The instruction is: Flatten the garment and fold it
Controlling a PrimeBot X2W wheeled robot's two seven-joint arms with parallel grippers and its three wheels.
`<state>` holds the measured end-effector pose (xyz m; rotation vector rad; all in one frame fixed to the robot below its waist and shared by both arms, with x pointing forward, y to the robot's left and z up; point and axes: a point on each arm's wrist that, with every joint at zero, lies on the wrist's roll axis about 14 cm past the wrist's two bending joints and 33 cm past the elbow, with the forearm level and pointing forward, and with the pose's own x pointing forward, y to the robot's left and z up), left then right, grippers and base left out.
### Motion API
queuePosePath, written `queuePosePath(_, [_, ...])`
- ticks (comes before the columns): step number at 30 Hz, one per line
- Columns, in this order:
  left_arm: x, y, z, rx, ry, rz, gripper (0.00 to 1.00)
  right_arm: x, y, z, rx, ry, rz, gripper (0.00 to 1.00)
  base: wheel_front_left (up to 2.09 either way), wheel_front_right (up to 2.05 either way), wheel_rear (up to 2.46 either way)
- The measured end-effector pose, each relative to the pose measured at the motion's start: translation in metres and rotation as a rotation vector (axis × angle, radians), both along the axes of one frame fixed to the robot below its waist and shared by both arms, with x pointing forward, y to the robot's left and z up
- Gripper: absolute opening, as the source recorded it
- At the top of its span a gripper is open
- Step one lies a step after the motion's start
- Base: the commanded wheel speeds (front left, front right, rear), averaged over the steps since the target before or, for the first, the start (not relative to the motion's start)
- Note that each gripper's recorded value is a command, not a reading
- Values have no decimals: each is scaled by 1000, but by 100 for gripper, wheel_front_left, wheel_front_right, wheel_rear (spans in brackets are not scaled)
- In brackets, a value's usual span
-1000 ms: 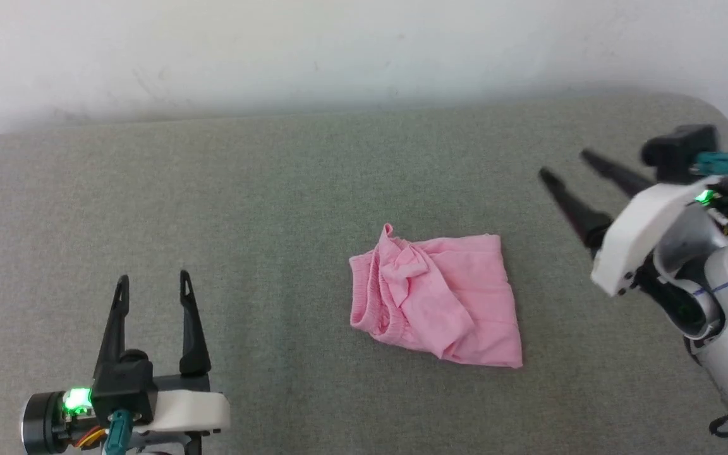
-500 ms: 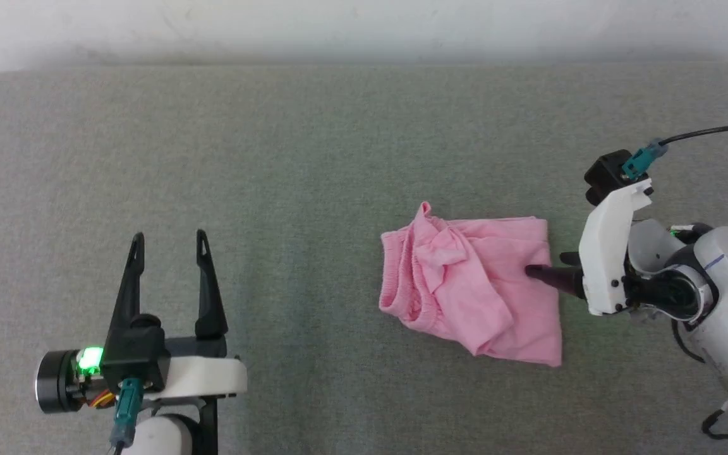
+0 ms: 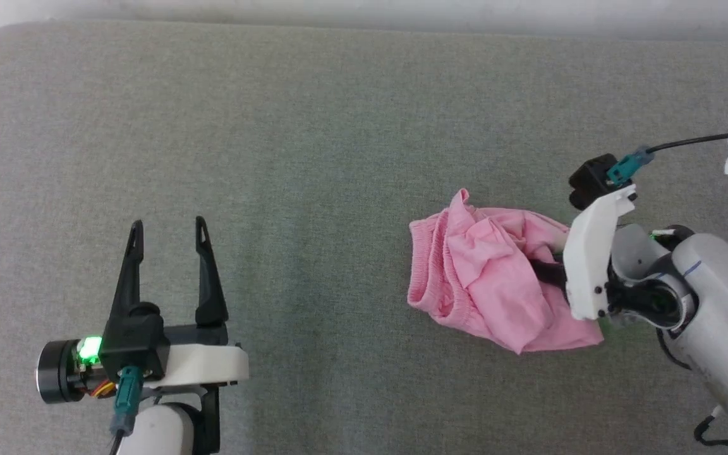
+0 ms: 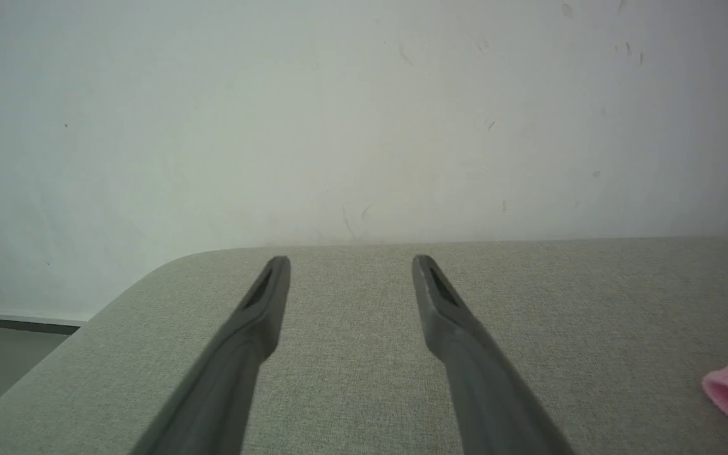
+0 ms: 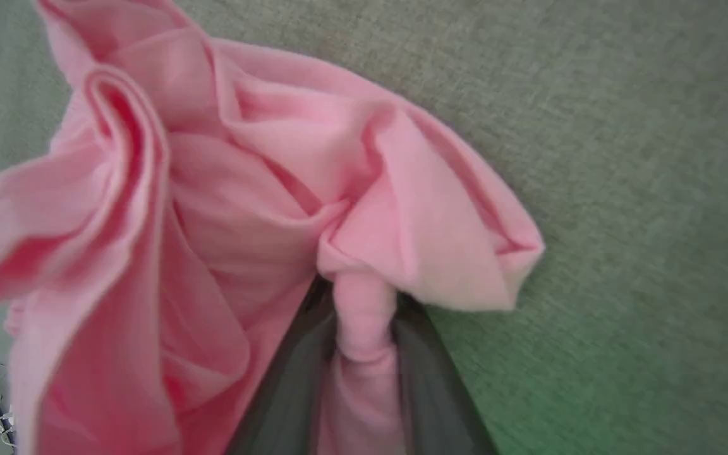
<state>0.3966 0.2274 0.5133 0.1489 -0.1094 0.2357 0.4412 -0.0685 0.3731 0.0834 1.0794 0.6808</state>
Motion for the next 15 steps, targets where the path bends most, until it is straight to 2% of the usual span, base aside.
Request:
queuePosePath(9, [-2,-9,1,-5,-5,-30,100,-17,4,29,15,-157,89,0,0,0,0])
queuePosePath(15, [9,-28,3,-6,-17,-96,100,-11,-28,70,-57,-337,124,0,0,0,0])
